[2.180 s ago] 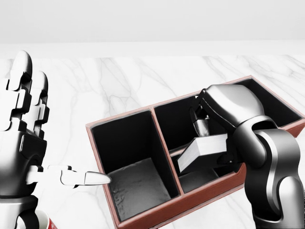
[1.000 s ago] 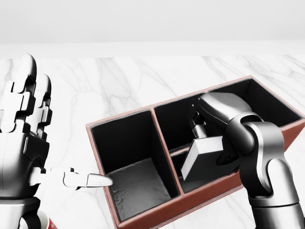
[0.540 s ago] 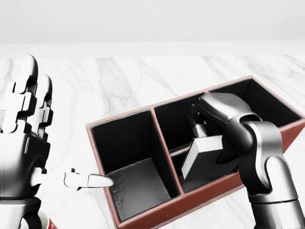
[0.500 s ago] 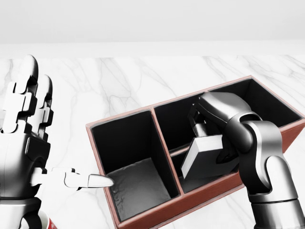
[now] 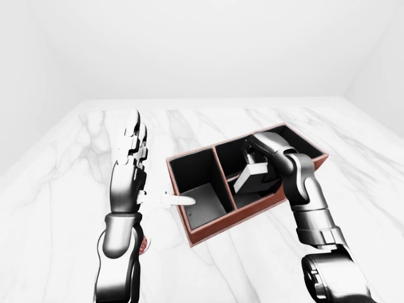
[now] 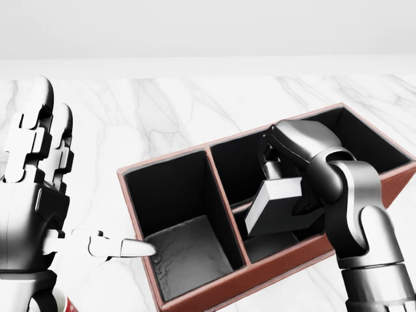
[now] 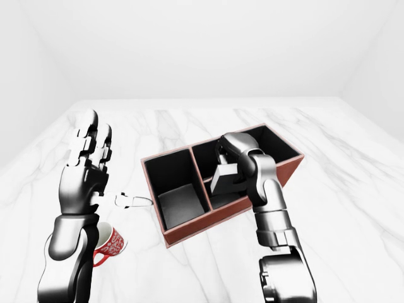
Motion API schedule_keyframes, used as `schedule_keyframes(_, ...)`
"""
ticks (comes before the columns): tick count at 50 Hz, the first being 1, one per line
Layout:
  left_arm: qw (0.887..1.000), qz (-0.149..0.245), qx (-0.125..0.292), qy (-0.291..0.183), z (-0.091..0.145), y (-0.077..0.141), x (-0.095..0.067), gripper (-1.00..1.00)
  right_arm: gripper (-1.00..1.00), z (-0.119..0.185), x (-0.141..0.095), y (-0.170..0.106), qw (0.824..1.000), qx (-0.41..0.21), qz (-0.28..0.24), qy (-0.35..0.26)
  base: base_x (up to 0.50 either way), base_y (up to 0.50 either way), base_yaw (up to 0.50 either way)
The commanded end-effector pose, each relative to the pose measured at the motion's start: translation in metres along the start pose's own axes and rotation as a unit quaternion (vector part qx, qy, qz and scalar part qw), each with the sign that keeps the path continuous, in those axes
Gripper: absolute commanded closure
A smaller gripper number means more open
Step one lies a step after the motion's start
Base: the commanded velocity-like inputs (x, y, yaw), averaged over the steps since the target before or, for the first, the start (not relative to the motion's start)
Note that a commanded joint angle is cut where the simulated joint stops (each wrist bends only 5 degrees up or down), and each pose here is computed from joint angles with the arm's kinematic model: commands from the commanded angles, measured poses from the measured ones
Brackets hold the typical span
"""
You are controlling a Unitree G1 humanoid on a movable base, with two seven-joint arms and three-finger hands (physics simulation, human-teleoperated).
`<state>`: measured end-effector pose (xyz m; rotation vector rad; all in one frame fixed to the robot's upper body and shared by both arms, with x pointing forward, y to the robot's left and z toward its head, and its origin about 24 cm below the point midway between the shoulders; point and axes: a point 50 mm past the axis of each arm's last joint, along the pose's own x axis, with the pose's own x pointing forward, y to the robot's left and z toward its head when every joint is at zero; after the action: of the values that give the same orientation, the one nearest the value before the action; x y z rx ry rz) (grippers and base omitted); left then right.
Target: Pick up the book and place it in the back compartment of the caddy.
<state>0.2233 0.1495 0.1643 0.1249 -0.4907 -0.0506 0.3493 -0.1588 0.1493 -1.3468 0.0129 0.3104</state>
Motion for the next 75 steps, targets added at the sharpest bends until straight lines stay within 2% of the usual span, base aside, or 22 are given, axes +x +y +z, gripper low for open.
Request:
schedule_keyframes(1,1.0,0.0,0.0,-0.003,0.001,0.0,0.0,-1.0,1.0,-0.002,0.004,-0.003,1.0,-0.008,-0.025,-0.004,0.0,0.0,0.0)
schedule_keyframes(26,1.0,-0.002,0.0,0.001,0.0,-0.001,-0.001,-1.0,1.0,-0.011,0.015,0.007,0.999,-0.009,-0.034,0.002,0.0,0.0,0.0)
schedule_keyframes(68,1.0,-0.005,0.001,0.0,0.001,-0.003,-0.002,-1.0,1.0,-0.029,0.03,0.036,0.999,-0.007,-0.02,0.036,0.0,0.0,0.0)
schedule_keyframes(72,1.0,-0.005,0.001,0.0,0.001,-0.003,-0.002,-1.0,1.0,-0.032,0.032,0.036,0.998,-0.027,-0.039,0.043,0.01,0.0,0.01)
schedule_keyframes(73,1.0,-0.005,0.001,0.0,0.001,-0.003,-0.001,-1.0,-1.0,-0.032,0.032,0.036,0.997,-0.031,-0.046,0.044,0.01,0.0,0.01)
schedule_keyframes(75,1.0,-0.005,0.001,0.001,0.0,-0.003,-0.002,-1.0,-1.0,-0.031,0.032,0.037,0.998,-0.02,-0.04,0.043,0.01,0.0,0.02)
